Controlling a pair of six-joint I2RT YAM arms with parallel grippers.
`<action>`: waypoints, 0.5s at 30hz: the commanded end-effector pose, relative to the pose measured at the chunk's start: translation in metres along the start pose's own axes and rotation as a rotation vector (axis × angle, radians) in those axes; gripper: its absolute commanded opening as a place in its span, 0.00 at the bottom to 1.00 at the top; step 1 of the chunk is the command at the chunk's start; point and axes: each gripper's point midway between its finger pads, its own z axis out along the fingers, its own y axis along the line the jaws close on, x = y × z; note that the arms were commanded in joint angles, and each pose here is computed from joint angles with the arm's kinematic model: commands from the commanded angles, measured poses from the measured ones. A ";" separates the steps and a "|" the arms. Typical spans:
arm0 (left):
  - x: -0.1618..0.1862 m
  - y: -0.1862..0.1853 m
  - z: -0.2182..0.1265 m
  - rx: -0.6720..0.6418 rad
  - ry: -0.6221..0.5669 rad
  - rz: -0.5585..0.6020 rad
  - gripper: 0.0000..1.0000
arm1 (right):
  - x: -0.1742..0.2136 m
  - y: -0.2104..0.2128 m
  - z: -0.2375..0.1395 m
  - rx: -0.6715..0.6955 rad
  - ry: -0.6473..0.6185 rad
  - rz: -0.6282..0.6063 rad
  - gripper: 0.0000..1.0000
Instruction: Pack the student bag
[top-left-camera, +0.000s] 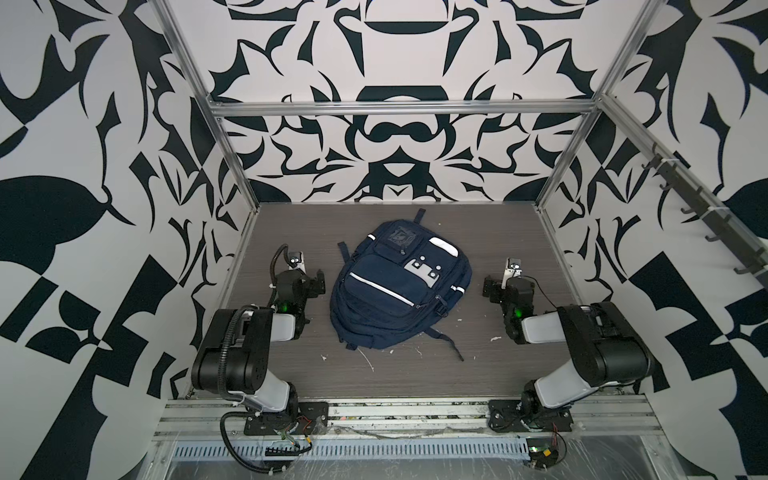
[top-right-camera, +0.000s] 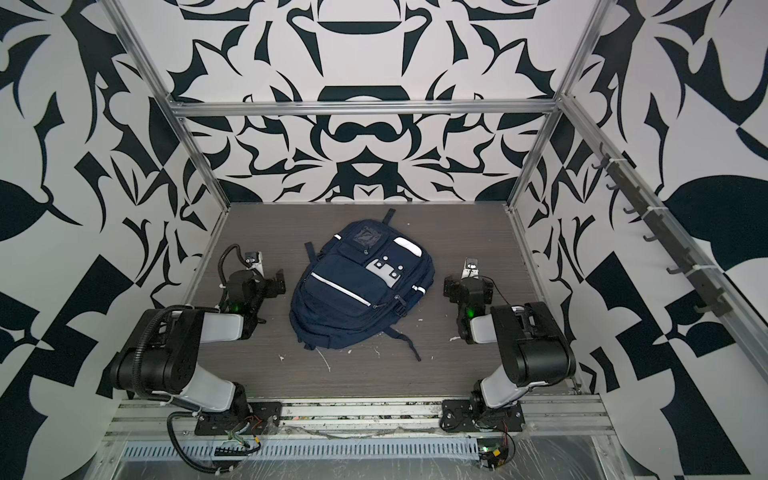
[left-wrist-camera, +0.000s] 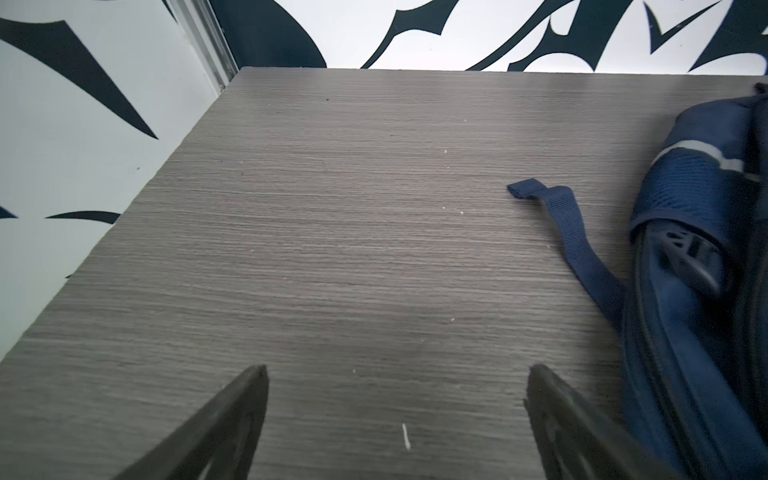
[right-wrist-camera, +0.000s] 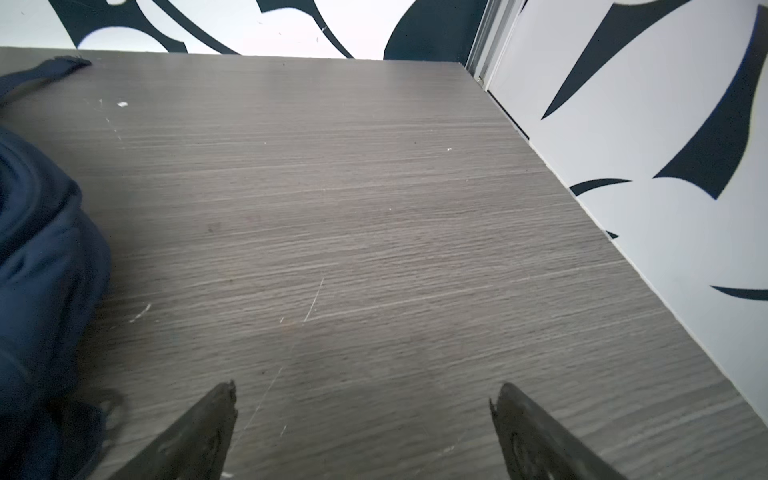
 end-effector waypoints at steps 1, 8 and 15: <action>-0.006 -0.001 -0.002 0.011 -0.040 -0.011 0.99 | -0.023 0.002 -0.001 -0.013 -0.076 0.015 1.00; -0.008 -0.001 -0.003 0.013 -0.066 -0.005 0.99 | -0.023 0.003 -0.001 -0.017 -0.076 0.013 1.00; -0.008 0.000 -0.003 0.010 -0.070 -0.004 0.99 | -0.022 0.017 0.002 -0.092 -0.054 -0.028 1.00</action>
